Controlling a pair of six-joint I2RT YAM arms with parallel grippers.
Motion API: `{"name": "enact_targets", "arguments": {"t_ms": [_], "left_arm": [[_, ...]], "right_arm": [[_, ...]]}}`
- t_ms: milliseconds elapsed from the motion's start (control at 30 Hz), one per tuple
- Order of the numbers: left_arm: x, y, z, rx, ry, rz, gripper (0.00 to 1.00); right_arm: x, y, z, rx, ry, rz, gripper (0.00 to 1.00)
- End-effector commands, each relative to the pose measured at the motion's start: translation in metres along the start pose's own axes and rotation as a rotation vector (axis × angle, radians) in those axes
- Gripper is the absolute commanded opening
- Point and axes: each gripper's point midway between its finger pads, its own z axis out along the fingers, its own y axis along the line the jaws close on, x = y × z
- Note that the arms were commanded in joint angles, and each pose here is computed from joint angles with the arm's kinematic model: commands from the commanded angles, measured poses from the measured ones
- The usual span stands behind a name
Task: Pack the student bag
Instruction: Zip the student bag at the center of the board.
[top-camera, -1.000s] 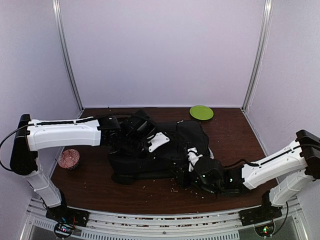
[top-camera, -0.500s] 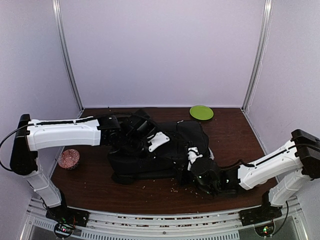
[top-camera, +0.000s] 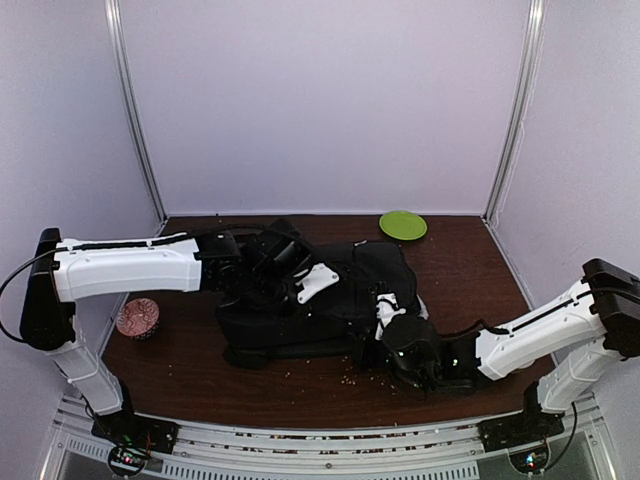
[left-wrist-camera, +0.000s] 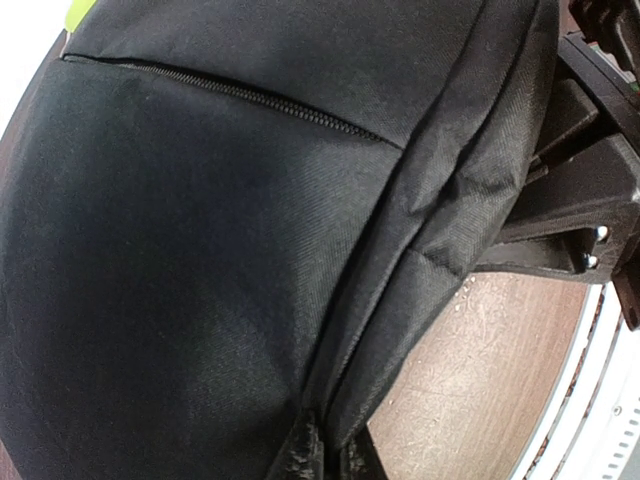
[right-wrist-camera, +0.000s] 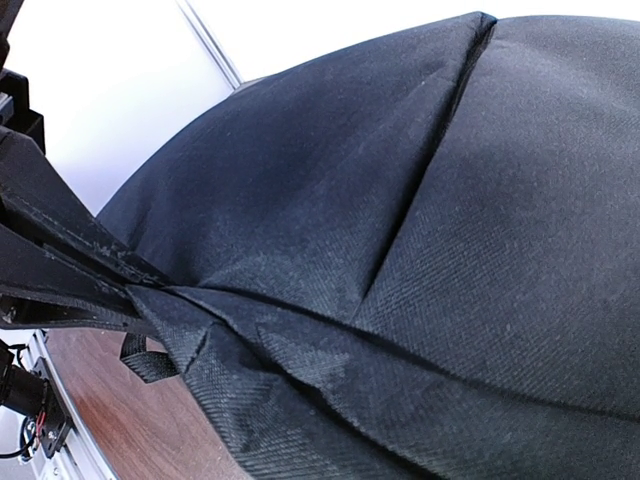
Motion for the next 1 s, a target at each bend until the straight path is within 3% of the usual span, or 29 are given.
{"name": "enact_targets", "arguments": {"t_ms": [0, 333, 967], "left_arm": [[-0.038, 0.005, -0.021, -0.026, -0.145, -0.032, 0.00], [-0.020, 0.020, 0.004, -0.082, -0.072, -0.079, 0.00], [0.012, 0.033, 0.023, -0.132, 0.018, -0.101, 0.00]], "right_arm": [[-0.005, -0.007, -0.008, 0.028, -0.014, -0.011, 0.00], [0.021, -0.048, -0.037, 0.082, 0.065, -0.025, 0.00], [0.034, -0.126, -0.072, 0.335, 0.054, 0.024, 0.00]]}}
